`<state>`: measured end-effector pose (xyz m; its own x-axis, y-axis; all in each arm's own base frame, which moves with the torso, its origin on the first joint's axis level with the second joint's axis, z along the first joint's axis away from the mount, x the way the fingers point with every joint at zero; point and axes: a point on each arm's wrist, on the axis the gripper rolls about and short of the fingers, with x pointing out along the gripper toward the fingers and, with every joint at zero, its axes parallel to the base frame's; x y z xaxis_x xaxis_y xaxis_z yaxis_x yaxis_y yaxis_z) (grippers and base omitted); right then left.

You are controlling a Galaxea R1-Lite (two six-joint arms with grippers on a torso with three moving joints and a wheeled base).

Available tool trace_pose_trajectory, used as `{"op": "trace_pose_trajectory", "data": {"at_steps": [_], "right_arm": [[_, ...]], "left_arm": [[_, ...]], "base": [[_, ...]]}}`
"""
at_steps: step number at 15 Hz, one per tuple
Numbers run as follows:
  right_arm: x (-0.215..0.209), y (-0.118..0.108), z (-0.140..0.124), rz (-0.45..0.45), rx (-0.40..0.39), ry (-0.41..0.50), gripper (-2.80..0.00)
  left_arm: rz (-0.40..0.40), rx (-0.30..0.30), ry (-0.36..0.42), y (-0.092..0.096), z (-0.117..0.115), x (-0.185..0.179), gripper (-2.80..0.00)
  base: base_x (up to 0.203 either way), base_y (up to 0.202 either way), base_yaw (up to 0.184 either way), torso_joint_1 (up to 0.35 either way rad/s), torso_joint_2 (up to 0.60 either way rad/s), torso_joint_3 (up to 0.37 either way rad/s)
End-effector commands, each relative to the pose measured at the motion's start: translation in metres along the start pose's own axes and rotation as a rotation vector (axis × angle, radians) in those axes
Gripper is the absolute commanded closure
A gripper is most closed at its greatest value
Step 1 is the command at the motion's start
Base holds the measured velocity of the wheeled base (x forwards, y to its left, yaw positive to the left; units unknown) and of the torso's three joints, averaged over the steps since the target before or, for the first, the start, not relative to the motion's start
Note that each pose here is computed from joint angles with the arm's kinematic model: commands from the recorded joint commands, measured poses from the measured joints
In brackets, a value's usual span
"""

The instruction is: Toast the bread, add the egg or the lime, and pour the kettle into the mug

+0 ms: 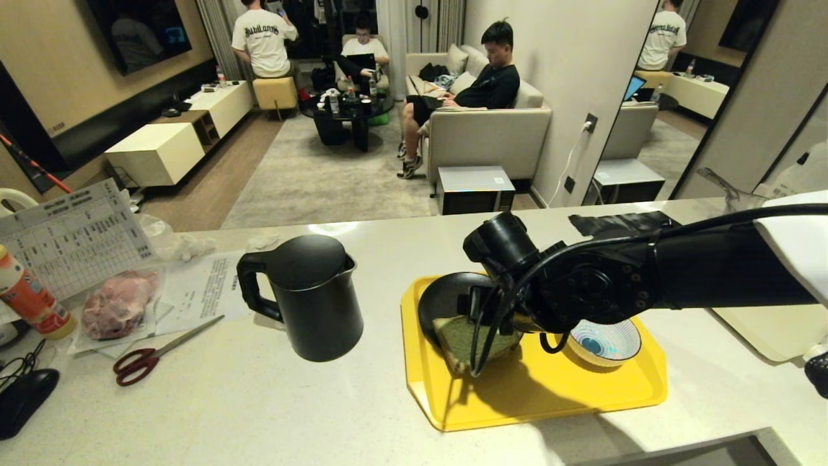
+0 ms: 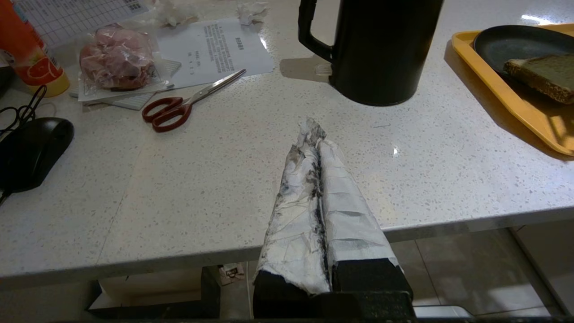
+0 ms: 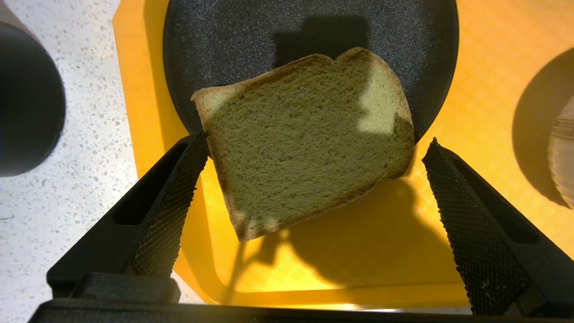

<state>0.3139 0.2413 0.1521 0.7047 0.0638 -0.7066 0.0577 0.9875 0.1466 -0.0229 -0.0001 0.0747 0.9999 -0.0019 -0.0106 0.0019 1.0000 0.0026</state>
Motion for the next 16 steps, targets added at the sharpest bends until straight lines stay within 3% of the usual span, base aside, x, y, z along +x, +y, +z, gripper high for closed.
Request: {"op": "trace_pose_trajectory", "data": {"at_steps": [1, 5, 9, 12, 16], "right_arm": [[-0.013, -0.002, 0.007, 0.017, 0.016, -0.025, -2.80], [-0.054, -0.012, 0.022, 0.064, 0.029, -0.091, -2.80], [-0.125, -0.041, 0.036, 0.134, -0.019, -0.201, -2.80], [-0.176, -0.080, 0.059, 0.118, -0.035, -0.334, -2.80], [-0.240, -0.140, 0.086, 0.059, 0.058, -0.549, -2.80]], "left_arm": [[0.000, 0.000, -0.003, 0.000, 0.000, 0.000, 0.00], [0.000, 0.000, -0.003, 0.000, 0.000, 0.000, 0.00], [0.000, 0.000, -0.003, 0.000, 0.000, 0.000, 0.00], [0.000, 0.000, -0.003, 0.000, 0.000, 0.000, 0.00], [0.000, 0.000, -0.003, 0.000, 0.000, 0.000, 0.00]], "base": [[0.000, 0.000, 0.000, 0.000, 0.00, 0.000], [0.000, 0.000, 0.000, 0.000, 0.00, 0.000], [0.000, 0.000, 0.000, 0.000, 0.00, 0.000], [0.000, 0.000, 0.000, 0.000, 0.00, 0.000], [0.000, 0.000, 0.000, 0.000, 0.00, 0.000]]}}
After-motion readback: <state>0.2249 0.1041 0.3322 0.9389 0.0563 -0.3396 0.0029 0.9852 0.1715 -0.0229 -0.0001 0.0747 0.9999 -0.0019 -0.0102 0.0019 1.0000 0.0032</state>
